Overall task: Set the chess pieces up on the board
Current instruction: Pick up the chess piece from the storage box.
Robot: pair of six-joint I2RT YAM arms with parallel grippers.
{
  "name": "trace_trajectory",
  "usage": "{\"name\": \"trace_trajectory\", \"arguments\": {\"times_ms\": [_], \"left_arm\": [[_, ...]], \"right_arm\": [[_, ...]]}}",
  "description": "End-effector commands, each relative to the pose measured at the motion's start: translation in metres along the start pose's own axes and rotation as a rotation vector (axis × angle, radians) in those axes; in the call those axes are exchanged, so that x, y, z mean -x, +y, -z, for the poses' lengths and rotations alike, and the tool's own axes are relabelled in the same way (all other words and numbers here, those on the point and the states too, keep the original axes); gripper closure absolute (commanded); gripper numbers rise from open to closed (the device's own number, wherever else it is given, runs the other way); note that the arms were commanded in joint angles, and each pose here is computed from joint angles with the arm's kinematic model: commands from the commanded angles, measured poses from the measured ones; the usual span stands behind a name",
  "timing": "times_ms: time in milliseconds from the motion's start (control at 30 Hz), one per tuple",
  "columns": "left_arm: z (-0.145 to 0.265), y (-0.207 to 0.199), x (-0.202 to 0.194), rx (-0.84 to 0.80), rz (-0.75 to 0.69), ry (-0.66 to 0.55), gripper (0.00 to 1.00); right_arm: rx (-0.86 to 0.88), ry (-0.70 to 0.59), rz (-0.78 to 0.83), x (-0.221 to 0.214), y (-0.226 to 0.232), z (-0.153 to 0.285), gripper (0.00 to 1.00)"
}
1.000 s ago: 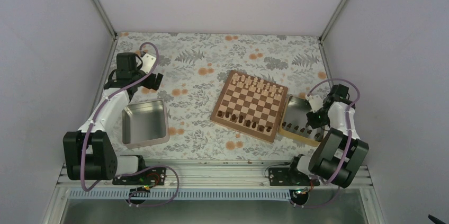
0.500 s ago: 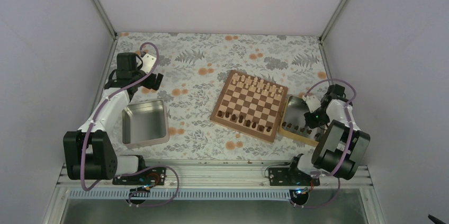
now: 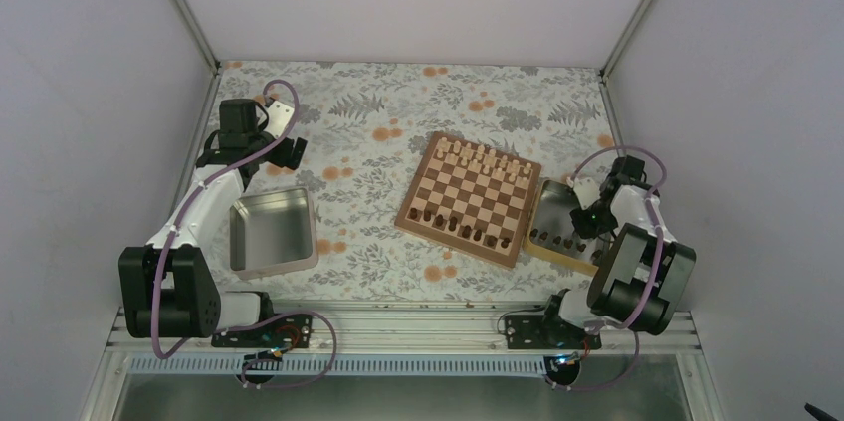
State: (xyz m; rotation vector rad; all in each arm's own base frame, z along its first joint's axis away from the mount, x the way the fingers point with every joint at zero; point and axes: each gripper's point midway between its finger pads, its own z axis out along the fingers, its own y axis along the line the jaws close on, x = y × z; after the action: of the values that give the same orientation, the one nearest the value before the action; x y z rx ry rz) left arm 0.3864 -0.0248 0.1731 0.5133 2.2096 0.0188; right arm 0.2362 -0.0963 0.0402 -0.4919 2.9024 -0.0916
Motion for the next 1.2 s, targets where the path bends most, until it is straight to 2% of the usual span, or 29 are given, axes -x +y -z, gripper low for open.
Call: {"name": "trace_trajectory", "arguments": {"times_ms": [0, 133, 367, 500, 600, 800, 1000, 1167], "left_arm": [[0.002, 0.0, 0.002, -0.002, -0.012, -0.019, 0.0], [0.002, 0.0, 0.002, -0.001, -0.012, -0.018, 0.0], [0.001, 0.0, 0.001, -0.002, -0.012, -0.014, 0.0], [0.001, 0.001, 0.001, -0.001, -0.012, -0.016, 0.0], [0.003, 0.0, 0.003, 0.0, -0.013, -0.024, 0.0], [0.005, -0.001, 0.006, -0.01, -0.014, -0.032, 0.0], [0.007, -0.002, 0.009, -0.021, -0.014, -0.035, 0.0], [0.007, -0.003, 0.01, -0.025, -0.016, -0.038, 0.0]], "right_arm": [[-0.011, -0.026, -0.007, 0.008, -0.003, 0.004, 0.76], [0.006, 0.021, -0.013, 0.0, -0.001, -0.008, 0.77], [0.005, -0.001, -0.015, 0.005, -0.003, -0.006, 0.82], [-0.012, -0.036, -0.016, 0.015, -0.008, 0.005, 0.85], [-0.025, -0.061, -0.01, 0.022, -0.011, 0.015, 0.94], [-0.017, -0.071, 0.003, 0.026, -0.009, 0.033, 0.93], [0.019, -0.13, 0.096, 0.057, 0.014, 0.075, 0.92], [0.068, -0.167, 0.236, 0.107, 0.055, 0.103, 0.91]]}}
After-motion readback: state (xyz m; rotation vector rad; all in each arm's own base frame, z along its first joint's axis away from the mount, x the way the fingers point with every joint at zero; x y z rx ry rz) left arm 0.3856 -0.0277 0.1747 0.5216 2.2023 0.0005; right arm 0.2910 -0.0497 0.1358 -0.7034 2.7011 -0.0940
